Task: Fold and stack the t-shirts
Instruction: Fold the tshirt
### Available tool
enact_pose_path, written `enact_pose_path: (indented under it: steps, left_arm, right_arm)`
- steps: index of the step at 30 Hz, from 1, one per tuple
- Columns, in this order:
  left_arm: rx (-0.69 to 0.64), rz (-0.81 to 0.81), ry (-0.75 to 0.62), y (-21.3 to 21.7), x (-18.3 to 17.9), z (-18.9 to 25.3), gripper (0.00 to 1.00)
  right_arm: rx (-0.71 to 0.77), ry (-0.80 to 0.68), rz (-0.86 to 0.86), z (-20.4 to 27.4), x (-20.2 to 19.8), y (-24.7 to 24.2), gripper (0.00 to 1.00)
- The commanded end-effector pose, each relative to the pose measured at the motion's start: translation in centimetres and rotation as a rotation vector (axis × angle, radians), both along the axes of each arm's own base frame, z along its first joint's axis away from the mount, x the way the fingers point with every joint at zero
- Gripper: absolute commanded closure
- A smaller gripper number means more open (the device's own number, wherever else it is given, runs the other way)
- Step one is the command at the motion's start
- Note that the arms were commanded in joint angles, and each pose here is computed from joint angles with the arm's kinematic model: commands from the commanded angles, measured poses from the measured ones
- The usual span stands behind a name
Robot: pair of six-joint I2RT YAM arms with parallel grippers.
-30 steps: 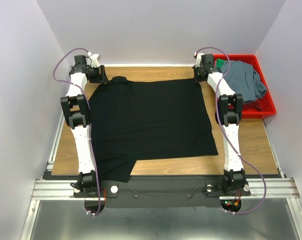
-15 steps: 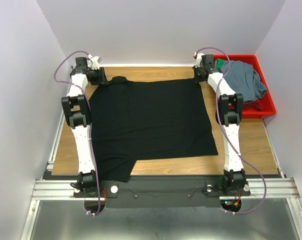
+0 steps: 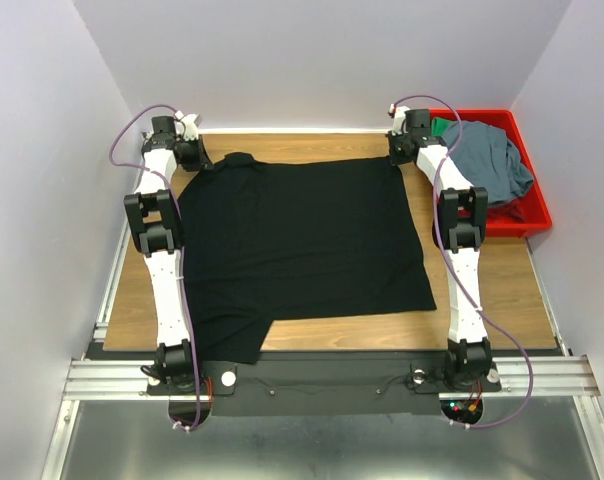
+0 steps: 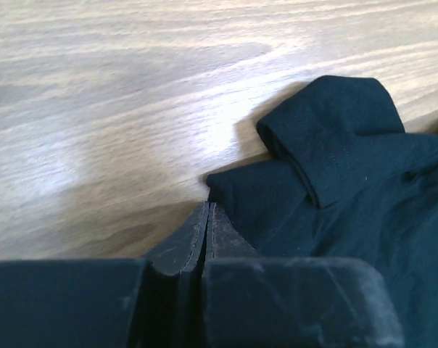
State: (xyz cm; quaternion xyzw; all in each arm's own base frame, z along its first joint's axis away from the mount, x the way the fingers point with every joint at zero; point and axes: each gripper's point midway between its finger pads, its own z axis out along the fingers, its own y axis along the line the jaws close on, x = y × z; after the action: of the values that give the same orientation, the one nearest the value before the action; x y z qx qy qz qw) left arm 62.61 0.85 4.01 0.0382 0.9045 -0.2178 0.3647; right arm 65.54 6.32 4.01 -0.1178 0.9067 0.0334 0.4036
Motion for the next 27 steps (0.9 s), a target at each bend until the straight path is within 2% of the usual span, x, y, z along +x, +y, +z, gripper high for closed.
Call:
enact_pose_path:
  steps: [1, 8, 11, 17, 27]
  left_arm:
    - [-0.016, -0.03, -0.113, -0.1, 1.6, 4.2, 1.0]
    - [0.016, -0.036, -0.347, 1.1, 4.0, 11.8, 1.0]
    - [0.032, -0.052, -0.402, 1.0, 4.3, 13.3, 1.0]
    - [0.065, -0.092, -0.432, 1.4, 3.9, 13.6, 1.0]
    - [0.116, -0.206, -0.481, 2.4, 1.1, 14.5, 1.0]
  right_arm:
    - [-0.01, 0.023, -0.011, 0.3, -0.8, -1.1, 0.99]
    - [0.01, -0.02, -0.041, 3.1, -0.4, -2.4, 1.0]
    - [0.021, -0.041, -0.044, 4.2, -0.2, -2.6, 0.99]
    - [0.032, -0.069, -0.026, 5.6, 0.1, -2.6, 0.99]
    - [0.062, -0.071, 0.023, 7.4, -1.4, -2.7, 0.99]
